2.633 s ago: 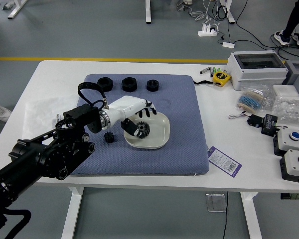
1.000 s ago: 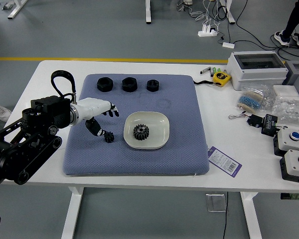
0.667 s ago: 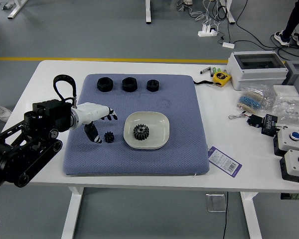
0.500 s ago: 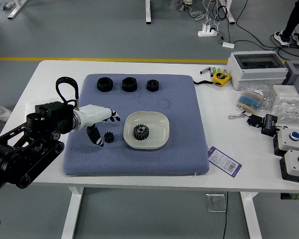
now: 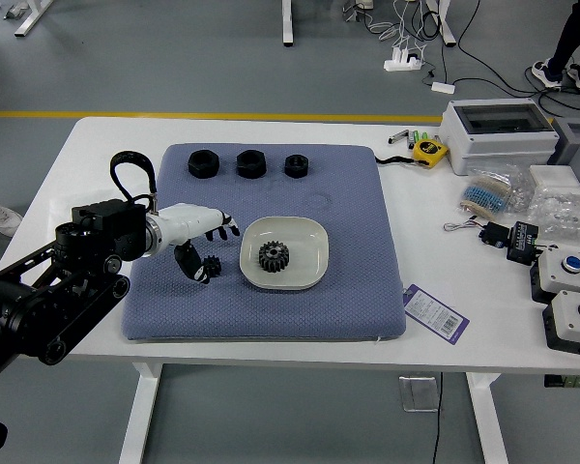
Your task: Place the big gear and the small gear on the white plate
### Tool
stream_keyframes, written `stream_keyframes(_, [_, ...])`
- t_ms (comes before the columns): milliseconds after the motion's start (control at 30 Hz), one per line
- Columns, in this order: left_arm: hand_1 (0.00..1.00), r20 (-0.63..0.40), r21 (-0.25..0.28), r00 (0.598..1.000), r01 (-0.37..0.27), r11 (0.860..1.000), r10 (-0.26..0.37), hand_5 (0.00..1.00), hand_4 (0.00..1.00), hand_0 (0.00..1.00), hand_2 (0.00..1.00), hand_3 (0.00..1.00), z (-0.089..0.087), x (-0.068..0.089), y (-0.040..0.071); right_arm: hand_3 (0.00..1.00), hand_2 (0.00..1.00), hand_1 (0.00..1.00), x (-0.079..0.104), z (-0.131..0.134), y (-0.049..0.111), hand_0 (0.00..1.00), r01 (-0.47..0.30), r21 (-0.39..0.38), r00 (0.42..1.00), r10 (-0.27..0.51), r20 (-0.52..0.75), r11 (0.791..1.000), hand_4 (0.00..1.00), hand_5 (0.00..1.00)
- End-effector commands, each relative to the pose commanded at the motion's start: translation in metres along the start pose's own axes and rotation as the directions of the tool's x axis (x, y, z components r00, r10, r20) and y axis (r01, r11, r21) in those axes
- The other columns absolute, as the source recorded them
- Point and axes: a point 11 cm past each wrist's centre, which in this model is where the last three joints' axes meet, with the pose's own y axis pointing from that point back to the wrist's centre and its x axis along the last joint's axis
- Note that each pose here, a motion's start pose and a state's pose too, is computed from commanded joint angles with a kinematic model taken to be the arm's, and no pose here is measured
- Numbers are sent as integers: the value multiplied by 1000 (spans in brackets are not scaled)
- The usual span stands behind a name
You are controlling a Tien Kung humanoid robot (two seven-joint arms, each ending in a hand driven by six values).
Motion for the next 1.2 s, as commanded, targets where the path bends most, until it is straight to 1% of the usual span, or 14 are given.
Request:
stream_keyframes(33, [618, 1, 4, 1000, 3, 1000, -3, 2, 962, 629, 652, 755, -1, -1, 0, 577, 728, 646, 0, 0, 0, 655, 0, 0, 1000, 0, -1, 1000, 787, 713])
stream_keyframes(200, [618, -1, 19, 1000, 20, 1000, -20, 2, 962, 629, 652, 755, -6, -6, -2, 577, 728, 646, 0, -1, 0, 655, 0, 1, 1000, 0, -2, 1000, 787, 713])
stream_keyframes(233, [600, -1, 20, 1000, 22, 1000, -22, 2, 943, 620, 623, 727, -6, -7, -2, 577, 727, 646, 0, -1, 0, 656, 0, 1, 1000, 0, -2, 1000, 788, 714])
stream_keyframes(400, [600, -9, 31, 999, 34, 999, -33, 2, 943, 620, 623, 727, -11, -11, -4, 577, 727, 646, -1, -1, 0, 656, 0, 1, 1000, 0, 0, 1000, 788, 714])
stream_keyframes(433, [539, -9, 32, 999, 34, 999, -34, 2, 891, 578, 575, 630, -11, -12, -4, 577, 728, 645, -1, -1, 0, 656, 0, 1, 1000, 0, 0, 1000, 787, 715])
stream_keyframes(600, [539, -21, 32, 999, 38, 999, -37, 2, 891, 578, 575, 630, -13, -14, -5, 577, 728, 645, -1, -2, 0, 656, 0, 2, 1000, 0, 1, 1000, 787, 715])
stream_keyframes(633, [505, -23, 32, 999, 39, 999, -39, 2, 849, 500, 550, 588, -13, -15, -6, 577, 728, 645, -1, -2, 0, 654, 0, 2, 1000, 0, 1, 1000, 787, 714])
stream_keyframes(800, [505, -38, 27, 999, 36, 999, -35, 2, 849, 500, 550, 588, -12, -15, -7, 577, 728, 645, -1, -2, 0, 654, 0, 3, 1000, 0, 1, 1000, 787, 714])
stream_keyframes(833, [485, -39, 26, 999, 36, 999, -35, 2, 811, 448, 532, 574, -12, -15, -7, 576, 728, 645, -1, -2, 0, 654, 0, 3, 1000, 0, 1, 1000, 786, 713])
stream_keyframes(1200, [483, -88, 18, 996, 31, 999, -29, 2, 820, 451, 529, 571, -12, -12, -8, 577, 728, 645, -1, -3, 0, 654, 1, 5, 1000, -1, 2, 1000, 786, 713])
